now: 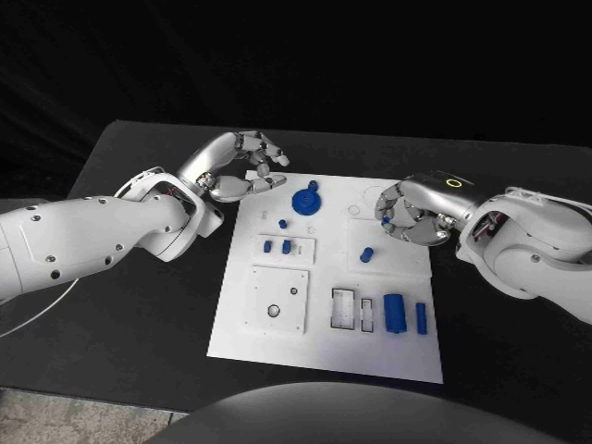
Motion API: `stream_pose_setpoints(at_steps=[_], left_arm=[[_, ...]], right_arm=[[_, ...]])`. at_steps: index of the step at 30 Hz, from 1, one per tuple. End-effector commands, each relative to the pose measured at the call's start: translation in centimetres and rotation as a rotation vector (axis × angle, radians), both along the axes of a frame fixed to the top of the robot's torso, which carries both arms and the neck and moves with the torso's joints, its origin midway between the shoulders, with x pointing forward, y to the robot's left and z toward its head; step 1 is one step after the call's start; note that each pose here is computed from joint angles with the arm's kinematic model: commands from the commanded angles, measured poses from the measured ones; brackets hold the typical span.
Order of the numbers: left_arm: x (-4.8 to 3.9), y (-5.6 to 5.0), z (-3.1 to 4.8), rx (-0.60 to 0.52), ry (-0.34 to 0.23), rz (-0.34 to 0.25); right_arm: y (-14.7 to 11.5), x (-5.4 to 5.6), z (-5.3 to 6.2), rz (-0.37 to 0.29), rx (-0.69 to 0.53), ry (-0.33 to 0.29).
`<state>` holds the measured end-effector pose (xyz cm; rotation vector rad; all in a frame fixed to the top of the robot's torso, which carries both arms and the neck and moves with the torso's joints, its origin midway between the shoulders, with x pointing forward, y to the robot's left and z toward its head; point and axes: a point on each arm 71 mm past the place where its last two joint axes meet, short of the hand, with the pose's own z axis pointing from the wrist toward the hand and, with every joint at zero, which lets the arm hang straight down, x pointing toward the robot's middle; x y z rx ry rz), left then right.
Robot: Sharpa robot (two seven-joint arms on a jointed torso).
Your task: Assemble the parts on the task board
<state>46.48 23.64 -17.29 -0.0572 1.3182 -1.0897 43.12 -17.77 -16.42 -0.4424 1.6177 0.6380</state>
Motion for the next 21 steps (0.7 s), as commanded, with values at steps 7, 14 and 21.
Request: stream_pose_setpoints(at_steps=[7,14,21], left_arm=[[0.09,-0.5,-0.21,0.000,0.026,-0.017],[0.26,-0.4,-0.34,-0.026,0.032,-0.008],[0.24,-0.7,-0.69,-0.045,0.042,-0.015]], right_arm=[[1.6,-1.2,2.2,0.044,0.101,0.027],[4.4,-1.8,1.6,0.109,0.086,0.060],[7.4,-2.4,0.4,0.182,0.056,0.083]])
